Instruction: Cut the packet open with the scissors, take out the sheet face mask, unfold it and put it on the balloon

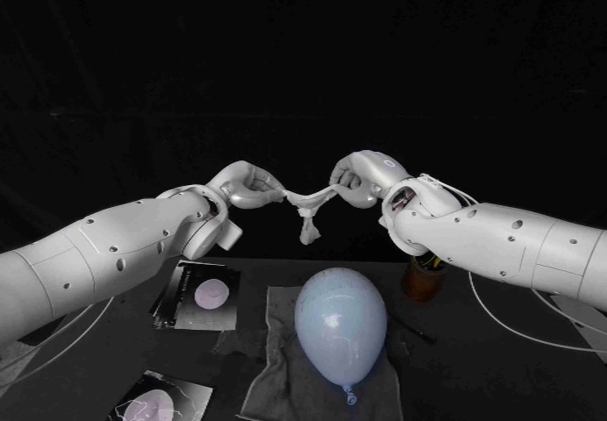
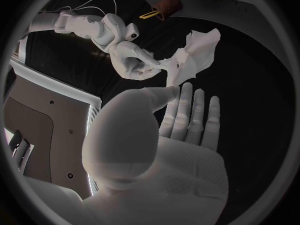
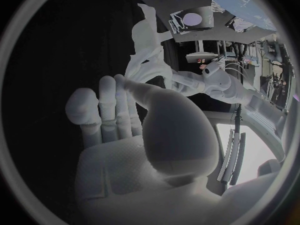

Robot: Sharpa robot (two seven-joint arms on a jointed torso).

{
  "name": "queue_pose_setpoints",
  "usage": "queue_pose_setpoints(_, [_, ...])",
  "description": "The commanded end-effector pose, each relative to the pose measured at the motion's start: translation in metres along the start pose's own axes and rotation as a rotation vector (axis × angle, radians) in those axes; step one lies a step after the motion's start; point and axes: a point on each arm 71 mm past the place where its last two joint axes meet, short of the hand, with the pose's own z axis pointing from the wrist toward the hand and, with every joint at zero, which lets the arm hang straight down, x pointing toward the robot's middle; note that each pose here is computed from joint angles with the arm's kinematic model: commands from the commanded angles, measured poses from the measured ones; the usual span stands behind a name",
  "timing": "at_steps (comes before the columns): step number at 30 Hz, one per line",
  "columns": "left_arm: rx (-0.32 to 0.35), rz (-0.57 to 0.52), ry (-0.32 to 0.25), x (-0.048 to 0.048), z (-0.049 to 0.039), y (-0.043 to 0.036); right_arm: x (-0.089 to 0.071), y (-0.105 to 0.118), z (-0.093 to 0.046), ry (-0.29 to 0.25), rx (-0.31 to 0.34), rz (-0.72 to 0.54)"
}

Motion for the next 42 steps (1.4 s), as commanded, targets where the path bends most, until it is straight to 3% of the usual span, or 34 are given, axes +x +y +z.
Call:
queue_pose_setpoints(1, [0.006,0.021,0.005,-0.0045,0.0037,-0.0081,-0.001,0.012,0.003,0.020,-0.095,-0.185])
queue_pose_setpoints(8, [0.020,0.065,-0.026,-0.0221,0.0086,-0.0215,-0.006,0.015,0.010,0.029,-0.120,-0.362])
queue_pose_setpoints(16, [0.036,0.119,-0.053,-0.0393,0.0129,-0.0389,-0.010,0.013,0.014,0.004,-0.078,-0.485])
queue_pose_setpoints(28, [0.022,0.175,-0.073,-0.0445,0.0167,-0.0427,-0.022,0.014,0.015,-0.106,-0.013,-0.514])
queue_pose_setpoints(42, [0.000,0.187,-0.085,-0.0446,0.0186,-0.0404,-0.035,0.027,0.012,-0.286,-0.078,-0.414])
